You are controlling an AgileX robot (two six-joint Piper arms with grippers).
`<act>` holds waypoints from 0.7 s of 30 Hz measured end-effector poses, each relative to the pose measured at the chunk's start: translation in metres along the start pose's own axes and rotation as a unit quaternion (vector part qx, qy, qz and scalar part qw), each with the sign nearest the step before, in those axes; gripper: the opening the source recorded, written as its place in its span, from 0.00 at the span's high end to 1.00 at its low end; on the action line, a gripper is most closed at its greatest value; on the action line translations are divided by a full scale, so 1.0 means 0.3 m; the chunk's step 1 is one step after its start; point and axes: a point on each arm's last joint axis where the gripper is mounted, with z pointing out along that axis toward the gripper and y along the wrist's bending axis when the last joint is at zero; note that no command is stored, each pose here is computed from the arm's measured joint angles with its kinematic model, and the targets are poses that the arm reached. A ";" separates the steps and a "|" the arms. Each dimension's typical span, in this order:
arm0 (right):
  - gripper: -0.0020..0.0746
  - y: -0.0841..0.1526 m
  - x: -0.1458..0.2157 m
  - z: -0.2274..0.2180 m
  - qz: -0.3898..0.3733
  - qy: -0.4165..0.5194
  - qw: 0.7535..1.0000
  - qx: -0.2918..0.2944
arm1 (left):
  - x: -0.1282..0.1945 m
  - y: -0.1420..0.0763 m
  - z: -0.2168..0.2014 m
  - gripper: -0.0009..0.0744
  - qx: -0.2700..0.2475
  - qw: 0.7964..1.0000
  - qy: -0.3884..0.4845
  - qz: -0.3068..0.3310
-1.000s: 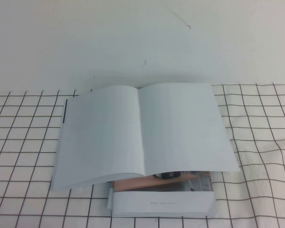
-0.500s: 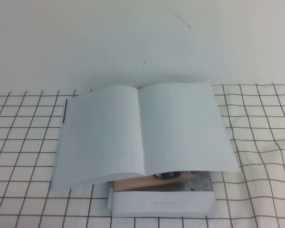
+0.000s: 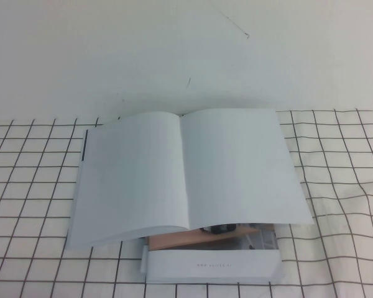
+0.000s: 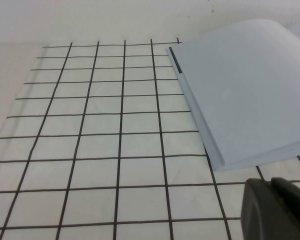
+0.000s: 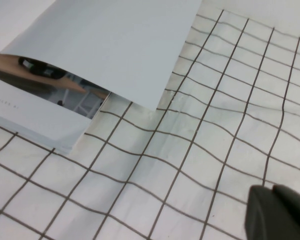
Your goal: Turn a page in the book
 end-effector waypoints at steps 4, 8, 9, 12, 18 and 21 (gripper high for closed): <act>0.98 -0.001 0.038 0.008 -0.017 -0.034 0.999 0.021 | 0.000 0.000 0.000 0.99 0.000 1.000 0.000 -0.001; 0.98 -0.002 0.105 0.034 0.003 -0.114 0.991 0.072 | 0.000 0.000 0.000 0.99 0.000 1.000 0.000 -0.001; 0.98 -0.001 0.125 0.045 0.006 -0.134 0.987 0.085 | 0.000 0.000 0.000 0.99 0.000 1.000 0.000 -0.001; 0.98 -0.002 0.176 0.085 0.015 -0.170 0.978 0.116 | 0.000 0.000 0.000 0.99 0.000 1.000 0.000 -0.001; 0.98 -0.010 0.191 0.101 0.021 -0.197 0.969 0.148 | 0.000 0.000 0.000 0.99 0.000 1.000 0.000 -0.001; 0.98 -0.010 0.192 0.102 0.014 -0.195 0.969 0.149 | 0.000 0.000 0.000 0.99 0.000 1.000 0.000 -0.001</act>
